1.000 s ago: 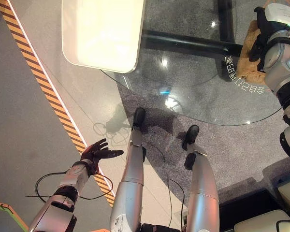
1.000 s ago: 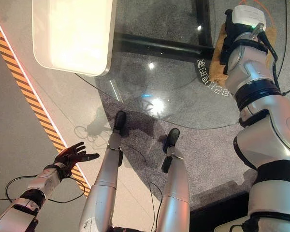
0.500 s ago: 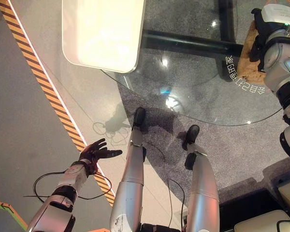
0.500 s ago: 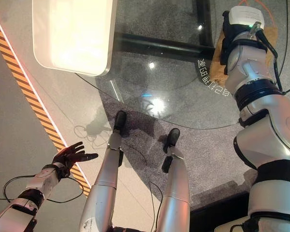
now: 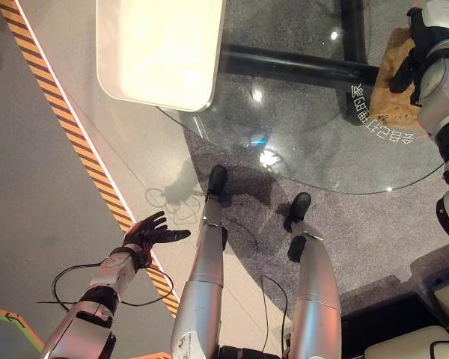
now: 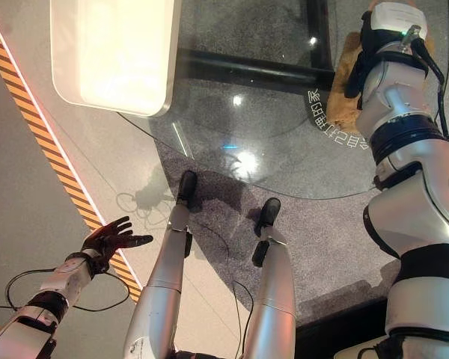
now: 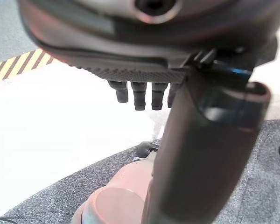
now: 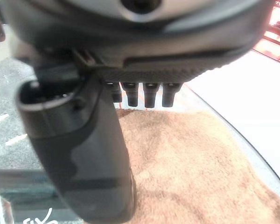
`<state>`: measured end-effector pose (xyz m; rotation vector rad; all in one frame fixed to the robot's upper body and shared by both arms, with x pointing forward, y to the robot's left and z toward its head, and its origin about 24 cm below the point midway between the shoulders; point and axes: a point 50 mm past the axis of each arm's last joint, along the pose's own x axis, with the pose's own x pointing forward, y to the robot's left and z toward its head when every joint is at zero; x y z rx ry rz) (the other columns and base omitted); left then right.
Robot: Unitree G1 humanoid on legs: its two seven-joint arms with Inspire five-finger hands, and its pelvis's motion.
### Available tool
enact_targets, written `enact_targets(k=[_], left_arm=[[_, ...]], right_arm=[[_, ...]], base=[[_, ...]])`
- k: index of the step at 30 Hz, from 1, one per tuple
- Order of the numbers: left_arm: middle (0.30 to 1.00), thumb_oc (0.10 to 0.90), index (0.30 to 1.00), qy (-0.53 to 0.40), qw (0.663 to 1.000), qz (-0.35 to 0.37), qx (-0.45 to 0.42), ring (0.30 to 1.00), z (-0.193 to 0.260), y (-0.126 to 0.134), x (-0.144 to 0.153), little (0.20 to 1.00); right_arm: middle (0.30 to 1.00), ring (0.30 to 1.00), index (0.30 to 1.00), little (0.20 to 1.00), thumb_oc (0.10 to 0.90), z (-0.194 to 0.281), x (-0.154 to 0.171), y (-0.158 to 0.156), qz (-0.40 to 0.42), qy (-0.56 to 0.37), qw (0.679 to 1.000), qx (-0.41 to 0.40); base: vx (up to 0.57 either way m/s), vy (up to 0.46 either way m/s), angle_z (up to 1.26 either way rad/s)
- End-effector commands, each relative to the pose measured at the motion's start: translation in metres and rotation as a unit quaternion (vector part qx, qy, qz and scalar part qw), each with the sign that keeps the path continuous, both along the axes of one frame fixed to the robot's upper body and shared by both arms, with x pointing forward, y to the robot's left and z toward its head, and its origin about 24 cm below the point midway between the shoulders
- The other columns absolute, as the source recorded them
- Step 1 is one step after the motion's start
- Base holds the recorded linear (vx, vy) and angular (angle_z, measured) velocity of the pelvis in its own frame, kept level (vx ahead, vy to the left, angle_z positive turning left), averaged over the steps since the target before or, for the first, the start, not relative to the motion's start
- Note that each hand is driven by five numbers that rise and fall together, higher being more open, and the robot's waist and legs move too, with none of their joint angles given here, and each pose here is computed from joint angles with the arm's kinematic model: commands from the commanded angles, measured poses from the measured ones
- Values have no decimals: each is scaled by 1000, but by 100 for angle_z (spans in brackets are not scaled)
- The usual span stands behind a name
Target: Wipe the table with a cloth and put it in the basket.
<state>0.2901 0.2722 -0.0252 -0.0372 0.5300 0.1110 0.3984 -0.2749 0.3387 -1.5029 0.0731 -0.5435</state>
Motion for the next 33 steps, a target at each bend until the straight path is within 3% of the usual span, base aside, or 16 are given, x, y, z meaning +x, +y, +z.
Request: enact_targets(k=[1,23,24,25,26,33], left_arm=[[900,800,900,56,998,17,20,900,-21,20,-32,900],[900,800,900,51,999,10,14,900,-21,14,-27,900],[900,800,900,51,999,10,14,900,-21,13,-27,900],[900,800,900,50,999,10,14,900,-20,13,-26,900],[900,800,900,50,999,10,14,900,-20,13,-26,900],[900,800,900,51,999,13,15,900,-20,14,-27,900]], right_arm=[[900,900,900,900,800,31,-23,-33,-70,-36,997,-8],[900,900,900,900,800,18,-17,-31,-42,-21,999,10],[815,815,815,801,701,18,-16,-31,-40,-12,999,13],[469,469,469,398,298,17,-16,-31,-41,-11,999,7],[300,300,300,200,100,17,-16,-31,-39,-10,999,8],[300,300,300,200,100,16,-15,-30,-34,-2,999,11]], base=[[0,0,0],[0,0,0],[0,0,0],[0,0,0],[0,0,0],[0,0,0]])
